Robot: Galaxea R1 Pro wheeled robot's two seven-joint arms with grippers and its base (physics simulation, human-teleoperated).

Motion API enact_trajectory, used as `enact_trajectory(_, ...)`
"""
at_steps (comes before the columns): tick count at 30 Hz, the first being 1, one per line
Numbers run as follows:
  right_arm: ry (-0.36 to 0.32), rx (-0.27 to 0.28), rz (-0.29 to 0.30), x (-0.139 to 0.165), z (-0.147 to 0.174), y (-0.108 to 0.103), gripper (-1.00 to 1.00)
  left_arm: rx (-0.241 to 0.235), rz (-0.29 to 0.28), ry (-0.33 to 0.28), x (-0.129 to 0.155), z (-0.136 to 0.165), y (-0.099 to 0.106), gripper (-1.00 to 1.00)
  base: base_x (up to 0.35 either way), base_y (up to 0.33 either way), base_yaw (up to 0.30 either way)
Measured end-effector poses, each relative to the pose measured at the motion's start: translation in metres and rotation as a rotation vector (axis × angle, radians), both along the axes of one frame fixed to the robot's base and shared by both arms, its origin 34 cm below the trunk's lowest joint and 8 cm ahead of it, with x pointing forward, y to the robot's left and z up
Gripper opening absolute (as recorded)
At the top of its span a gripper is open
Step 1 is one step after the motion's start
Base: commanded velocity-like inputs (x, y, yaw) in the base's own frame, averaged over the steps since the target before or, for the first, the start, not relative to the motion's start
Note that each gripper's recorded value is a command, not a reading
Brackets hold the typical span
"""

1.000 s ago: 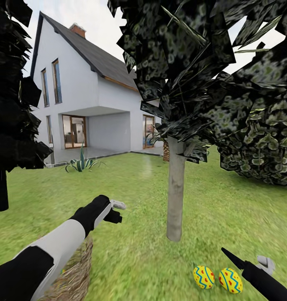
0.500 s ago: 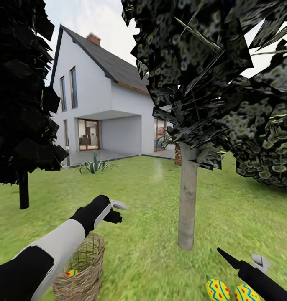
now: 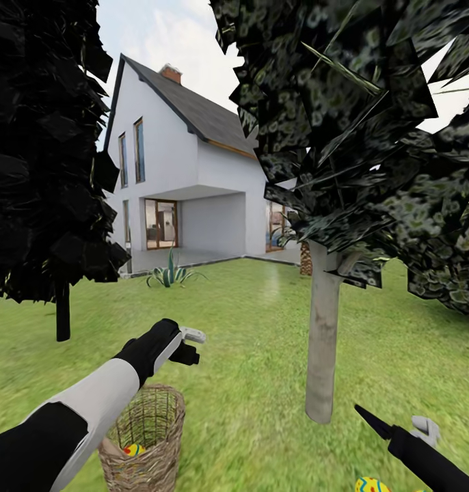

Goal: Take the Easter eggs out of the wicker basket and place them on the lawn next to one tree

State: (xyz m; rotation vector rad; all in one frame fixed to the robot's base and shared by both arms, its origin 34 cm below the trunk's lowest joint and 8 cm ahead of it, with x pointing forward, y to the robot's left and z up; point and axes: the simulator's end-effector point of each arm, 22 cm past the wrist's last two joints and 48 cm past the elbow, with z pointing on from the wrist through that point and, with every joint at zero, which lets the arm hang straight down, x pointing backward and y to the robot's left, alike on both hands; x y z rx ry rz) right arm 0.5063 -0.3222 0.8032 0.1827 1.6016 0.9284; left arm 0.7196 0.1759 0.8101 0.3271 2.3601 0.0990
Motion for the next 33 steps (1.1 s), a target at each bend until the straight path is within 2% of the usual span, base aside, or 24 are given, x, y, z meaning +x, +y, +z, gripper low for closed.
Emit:
enact_trajectory(23, -0.020, -0.004, 0.001, 0.007, 0.053, 0.001, 1.00, 0.001, 0.000, 0.000, 0.007, 0.046, 0.000, 1.00, 0.000, 0.000, 0.004)
enact_trajectory(33, 0.001, -0.011, -0.003, 0.011, 0.066, 0.000, 1.00, 0.001, 0.000, 0.009, 0.010, 0.061, 0.000, 1.00, 0.000, 0.000, 0.000)
